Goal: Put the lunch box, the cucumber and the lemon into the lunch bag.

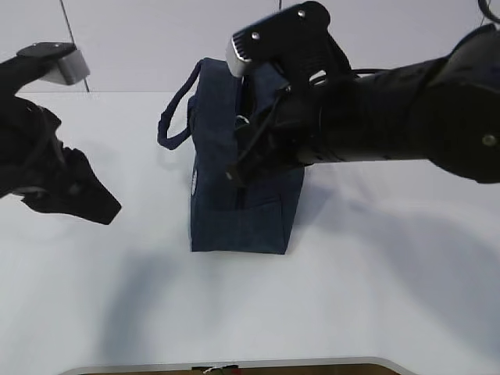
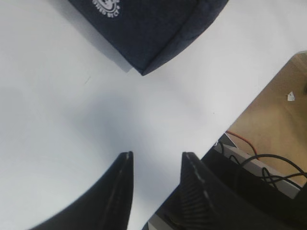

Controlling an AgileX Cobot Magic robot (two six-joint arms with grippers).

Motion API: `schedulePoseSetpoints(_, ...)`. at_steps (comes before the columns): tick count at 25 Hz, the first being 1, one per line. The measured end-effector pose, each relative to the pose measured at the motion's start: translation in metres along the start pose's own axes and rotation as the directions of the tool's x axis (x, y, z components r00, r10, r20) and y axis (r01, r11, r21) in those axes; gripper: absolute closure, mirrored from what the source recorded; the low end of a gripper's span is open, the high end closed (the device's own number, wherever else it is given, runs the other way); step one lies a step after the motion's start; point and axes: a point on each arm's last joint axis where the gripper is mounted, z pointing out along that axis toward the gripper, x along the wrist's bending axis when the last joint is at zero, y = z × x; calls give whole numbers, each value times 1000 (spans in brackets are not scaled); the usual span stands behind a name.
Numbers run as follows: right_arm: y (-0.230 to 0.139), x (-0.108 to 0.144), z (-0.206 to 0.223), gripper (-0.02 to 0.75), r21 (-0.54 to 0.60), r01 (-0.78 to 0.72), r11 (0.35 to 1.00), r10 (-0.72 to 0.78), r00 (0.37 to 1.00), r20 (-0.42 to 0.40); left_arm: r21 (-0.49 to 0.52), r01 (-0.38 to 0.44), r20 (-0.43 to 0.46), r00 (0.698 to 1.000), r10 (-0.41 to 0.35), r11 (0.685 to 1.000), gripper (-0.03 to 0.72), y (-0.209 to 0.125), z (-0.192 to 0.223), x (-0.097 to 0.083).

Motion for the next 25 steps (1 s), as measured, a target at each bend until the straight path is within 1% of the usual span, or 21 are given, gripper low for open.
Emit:
schedulePoseSetpoints(2, 5, -2, 1, 733, 29, -1, 1000, 1, 1000, 9, -15, -15, -8, 1000, 15, 1000, 449, -2, 8, -4)
schedulePoseSetpoints(6, 18, -5, -1, 733, 48, -10, 999, 9, 1000, 23, -76, -58, -34, 998, 56, 995, 449, 0, 21, -16)
schedulePoseSetpoints(10, 27, -8, -5, 733, 88, -41, 995, 39, 999, 32, -160, -117, -59, 992, 109, 980, 449, 9, 26, -32)
schedulePoseSetpoints(12, 28, -8, -7, 733, 111, -62, 992, 59, 998, 32, -196, -131, -58, 991, 121, 972, 447, 13, 28, -40)
schedulePoseSetpoints(15, 31, -8, -8, 733, 125, -89, 988, 86, 996, 29, -212, -150, -50, 989, 142, 966, 403, 16, 37, -50)
schedulePoseSetpoints(17, 31, -8, -8, 733, 132, -101, 986, 99, 995, 27, -210, -152, -50, 988, 145, 966, 364, 17, 46, -53)
schedulePoseSetpoints(19, 31, -7, -8, 733, 139, -110, 984, 107, 994, 25, -208, -148, -58, 989, 139, 967, 343, 18, 57, -51)
schedulePoseSetpoints(25, 30, -6, -9, 733, 152, -131, 980, 129, 991, 20, -204, -125, -95, 990, 108, 971, 334, 21, 83, -41)
